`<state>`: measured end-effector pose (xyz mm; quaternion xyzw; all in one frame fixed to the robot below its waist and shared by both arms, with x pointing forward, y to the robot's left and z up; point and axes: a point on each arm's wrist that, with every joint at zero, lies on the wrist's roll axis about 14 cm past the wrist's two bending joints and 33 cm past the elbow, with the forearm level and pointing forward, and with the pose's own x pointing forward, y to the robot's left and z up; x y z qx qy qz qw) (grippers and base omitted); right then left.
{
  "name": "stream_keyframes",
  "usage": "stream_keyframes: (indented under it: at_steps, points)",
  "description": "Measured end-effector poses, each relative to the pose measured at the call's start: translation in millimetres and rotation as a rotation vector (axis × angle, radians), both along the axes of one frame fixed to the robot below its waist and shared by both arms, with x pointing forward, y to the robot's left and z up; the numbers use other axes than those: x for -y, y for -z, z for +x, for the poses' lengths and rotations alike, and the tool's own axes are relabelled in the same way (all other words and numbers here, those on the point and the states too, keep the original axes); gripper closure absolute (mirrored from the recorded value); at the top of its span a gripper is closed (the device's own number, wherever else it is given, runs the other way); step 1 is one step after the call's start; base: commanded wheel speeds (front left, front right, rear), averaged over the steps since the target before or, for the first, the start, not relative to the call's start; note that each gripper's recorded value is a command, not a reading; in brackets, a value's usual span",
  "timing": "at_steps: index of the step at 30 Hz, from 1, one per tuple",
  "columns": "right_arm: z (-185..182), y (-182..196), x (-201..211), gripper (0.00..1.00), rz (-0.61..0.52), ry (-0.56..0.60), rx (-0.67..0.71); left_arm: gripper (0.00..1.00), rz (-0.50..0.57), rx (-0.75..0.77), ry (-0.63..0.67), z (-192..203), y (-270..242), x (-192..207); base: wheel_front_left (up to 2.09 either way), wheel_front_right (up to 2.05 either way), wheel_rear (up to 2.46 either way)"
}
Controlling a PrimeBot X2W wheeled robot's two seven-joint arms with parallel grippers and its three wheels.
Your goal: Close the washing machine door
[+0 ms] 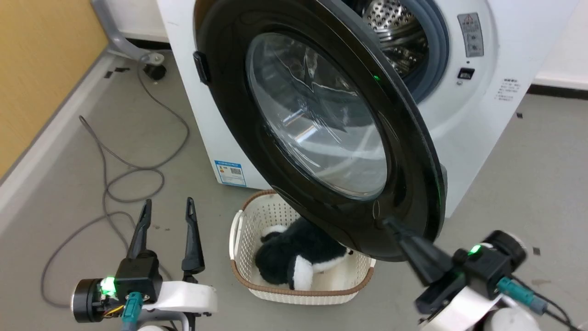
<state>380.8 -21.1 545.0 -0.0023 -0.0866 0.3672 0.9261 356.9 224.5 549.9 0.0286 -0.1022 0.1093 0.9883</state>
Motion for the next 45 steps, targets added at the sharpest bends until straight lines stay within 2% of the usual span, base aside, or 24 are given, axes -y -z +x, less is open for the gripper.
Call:
stream_keyframes:
  at_steps: [9, 23, 36, 45]
  points:
    - [39.9, 35.6, 41.7, 1.00, -0.034, 0.176, -0.089, 0.00, -0.002, -0.037, 0.033, 14.0, 12.7, 11.3, 0.00, 0.00, 0.00]
    - [148.8, 20.5, 110.8, 1.00, -0.015, 0.466, -0.014, 0.00, -0.008, -0.074, 0.069, 56.1, 30.1, 25.2, 0.00, 0.00, 0.00]
    - [239.2, 43.5, 125.4, 1.00, -0.081, 0.535, -0.051, 0.00, -0.004, -0.134, 0.060, 81.0, 56.6, 20.2, 0.00, 0.00, 0.00]
    - [256.4, 59.3, 124.7, 1.00, -0.133, 0.541, -0.101, 0.00, -0.008, -0.138, 0.026, 79.1, 57.0, 11.3, 0.00, 0.00, 0.00]
